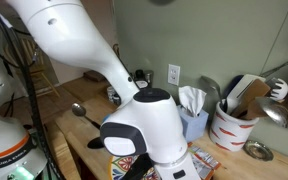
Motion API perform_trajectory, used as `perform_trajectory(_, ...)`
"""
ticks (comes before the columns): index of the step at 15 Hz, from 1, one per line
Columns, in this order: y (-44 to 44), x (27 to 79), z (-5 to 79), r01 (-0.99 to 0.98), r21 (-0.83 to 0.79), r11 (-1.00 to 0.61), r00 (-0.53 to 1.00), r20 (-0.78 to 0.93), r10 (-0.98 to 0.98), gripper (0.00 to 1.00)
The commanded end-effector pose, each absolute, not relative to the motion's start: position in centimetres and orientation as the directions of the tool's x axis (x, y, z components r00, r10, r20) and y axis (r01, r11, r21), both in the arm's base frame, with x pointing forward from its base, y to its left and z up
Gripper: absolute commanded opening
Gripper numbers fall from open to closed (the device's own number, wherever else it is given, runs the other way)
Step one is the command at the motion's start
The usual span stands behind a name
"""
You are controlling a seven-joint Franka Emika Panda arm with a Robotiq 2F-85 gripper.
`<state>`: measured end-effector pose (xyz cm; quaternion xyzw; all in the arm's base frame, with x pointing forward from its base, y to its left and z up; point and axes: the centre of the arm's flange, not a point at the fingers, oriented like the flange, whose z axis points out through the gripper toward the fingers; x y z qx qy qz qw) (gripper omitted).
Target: Lift the paper towel on the yellow chopping board, dip it in water in the blue bowl to the left, the wipe the board and the put it on the cupboard to the right
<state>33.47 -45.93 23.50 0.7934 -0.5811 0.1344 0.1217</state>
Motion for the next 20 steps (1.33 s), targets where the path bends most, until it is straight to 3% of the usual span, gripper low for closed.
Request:
perform_trajectory(1,-48.0,34.8,21.1,-0.966,0.046,-0.256,0.254,0.379,-0.890,0.01)
perform_trajectory(6,-49.0,35.6,19.5,-0.972,0.060,-0.228,0.234,0.373,-0.898,0.01)
perform_trajectory(7,-49.2,35.5,19.6,-0.972,0.068,-0.223,0.232,0.372,-0.899,0.27)
perform_trajectory(9,-49.6,35.0,20.5,-0.974,0.081,-0.210,0.225,0.355,-0.907,0.35)
perform_trajectory(13,-50.4,33.3,23.9,-0.980,0.056,-0.188,0.197,0.317,-0.928,0.66)
perform_trajectory(17,-48.8,31.2,26.3,-0.980,0.112,-0.165,0.182,0.172,-0.968,0.94)
perform_trajectory(18,-48.2,30.6,26.5,-0.978,0.132,-0.163,0.182,0.146,-0.972,0.99)
perform_trajectory(20,-46.5,28.9,27.8,-0.970,0.163,-0.180,0.198,0.101,-0.975,1.00)
